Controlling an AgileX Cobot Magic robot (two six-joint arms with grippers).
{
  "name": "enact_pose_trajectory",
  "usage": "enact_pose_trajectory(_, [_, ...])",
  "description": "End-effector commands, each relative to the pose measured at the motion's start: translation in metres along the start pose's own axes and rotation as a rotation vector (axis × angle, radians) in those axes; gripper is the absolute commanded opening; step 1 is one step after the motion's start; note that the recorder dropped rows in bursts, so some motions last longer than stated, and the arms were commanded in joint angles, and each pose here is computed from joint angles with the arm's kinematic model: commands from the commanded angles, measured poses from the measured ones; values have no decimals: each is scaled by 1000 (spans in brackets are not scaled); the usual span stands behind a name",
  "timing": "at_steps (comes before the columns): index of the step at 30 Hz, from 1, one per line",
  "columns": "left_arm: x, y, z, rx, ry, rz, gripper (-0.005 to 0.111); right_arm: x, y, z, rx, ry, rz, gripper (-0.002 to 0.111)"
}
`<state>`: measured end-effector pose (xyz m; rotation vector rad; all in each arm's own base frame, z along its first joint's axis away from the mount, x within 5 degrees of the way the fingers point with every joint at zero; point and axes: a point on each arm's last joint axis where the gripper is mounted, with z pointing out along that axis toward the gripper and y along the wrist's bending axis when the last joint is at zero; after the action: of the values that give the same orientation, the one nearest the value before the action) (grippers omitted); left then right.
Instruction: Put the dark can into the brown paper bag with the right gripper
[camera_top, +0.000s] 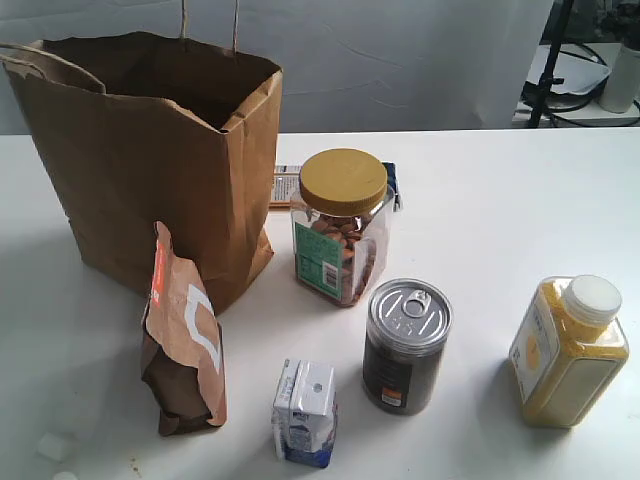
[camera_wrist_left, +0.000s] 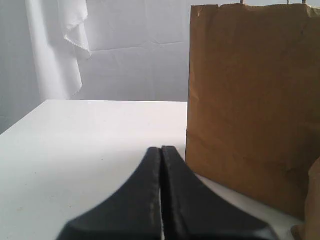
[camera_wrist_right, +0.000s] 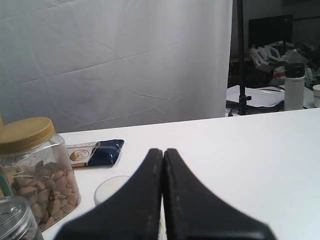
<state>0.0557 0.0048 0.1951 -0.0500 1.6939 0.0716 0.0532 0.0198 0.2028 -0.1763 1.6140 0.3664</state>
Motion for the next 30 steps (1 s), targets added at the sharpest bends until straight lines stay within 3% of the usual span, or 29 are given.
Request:
enact_pose_trajectory(1, [1,0,0,5,-5,-1,0,0,0,0,5,-12,3,0])
enact_pose_trajectory(12, [1,0,0,5,-5,-1,0,0,0,0,3,-14,29,0])
enact_pose_trajectory(16, [1,0,0,5,-5,-1,0,-7,0,-1,-8,-91,175,0])
enact_pose_trajectory(19, [1,0,0,5,-5,-1,0,-49,6,-11,-42,-180,245,0])
enact_pose_trajectory(23, [1,0,0,5,-5,-1,0,-106,16,-10,-56,-74,163,0])
enact_pose_trajectory(27, [1,0,0,5,-5,-1,0,-164,35,22,-142,182,4,0])
enact_pose_trajectory(30, [1,0,0,5,-5,-1,0,-178,57,60,-214,410,-119,0])
